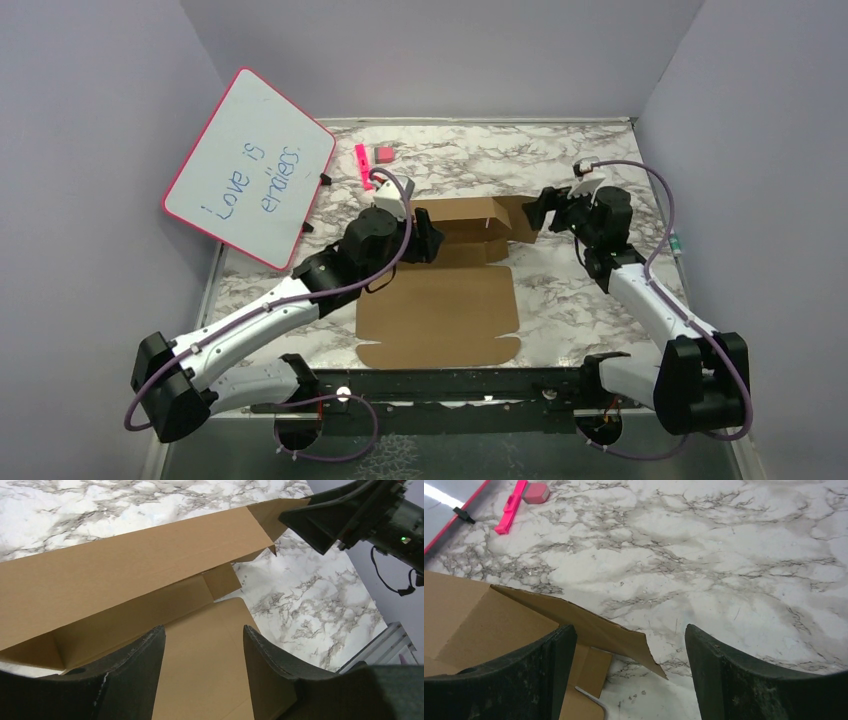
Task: Fold the paper box
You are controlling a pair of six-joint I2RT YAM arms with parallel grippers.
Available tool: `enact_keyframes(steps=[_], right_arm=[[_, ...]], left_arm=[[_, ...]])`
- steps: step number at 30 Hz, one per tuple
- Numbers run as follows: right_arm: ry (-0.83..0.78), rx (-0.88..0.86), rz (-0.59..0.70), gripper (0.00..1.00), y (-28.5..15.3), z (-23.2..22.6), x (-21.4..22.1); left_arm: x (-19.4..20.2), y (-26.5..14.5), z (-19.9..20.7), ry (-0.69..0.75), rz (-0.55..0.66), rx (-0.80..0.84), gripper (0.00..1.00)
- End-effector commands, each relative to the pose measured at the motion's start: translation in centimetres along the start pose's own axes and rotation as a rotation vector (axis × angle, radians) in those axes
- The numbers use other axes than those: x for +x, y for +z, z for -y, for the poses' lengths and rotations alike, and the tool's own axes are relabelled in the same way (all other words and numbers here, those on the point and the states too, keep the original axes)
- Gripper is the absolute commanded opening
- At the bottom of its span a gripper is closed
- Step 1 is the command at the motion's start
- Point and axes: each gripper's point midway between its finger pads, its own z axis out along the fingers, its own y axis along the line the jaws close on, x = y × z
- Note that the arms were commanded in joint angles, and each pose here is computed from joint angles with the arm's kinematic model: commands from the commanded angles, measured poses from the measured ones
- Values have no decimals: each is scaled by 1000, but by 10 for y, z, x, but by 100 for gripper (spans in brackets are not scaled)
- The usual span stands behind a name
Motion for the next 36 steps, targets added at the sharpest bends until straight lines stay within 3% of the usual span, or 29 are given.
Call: enact_keyframes(steps=[1,12,24,30,36], right_arm=[[-75,-109,12,82,6,-11,6],[-138,-239,-33,57,3,-29,19],[-98,-313,-20,18,-13,-50,18],[-130,-300,11,8,-22,-68,19],[-161,-267,25,5,-29,-84,26]], left_arm=[[8,14,13,74,26,10,61],[62,32,24,125,7,62,62],[98,48,18,215,67,49,64],[108,57,11,230,98,31,67],[119,66,6,253,122,17,71]])
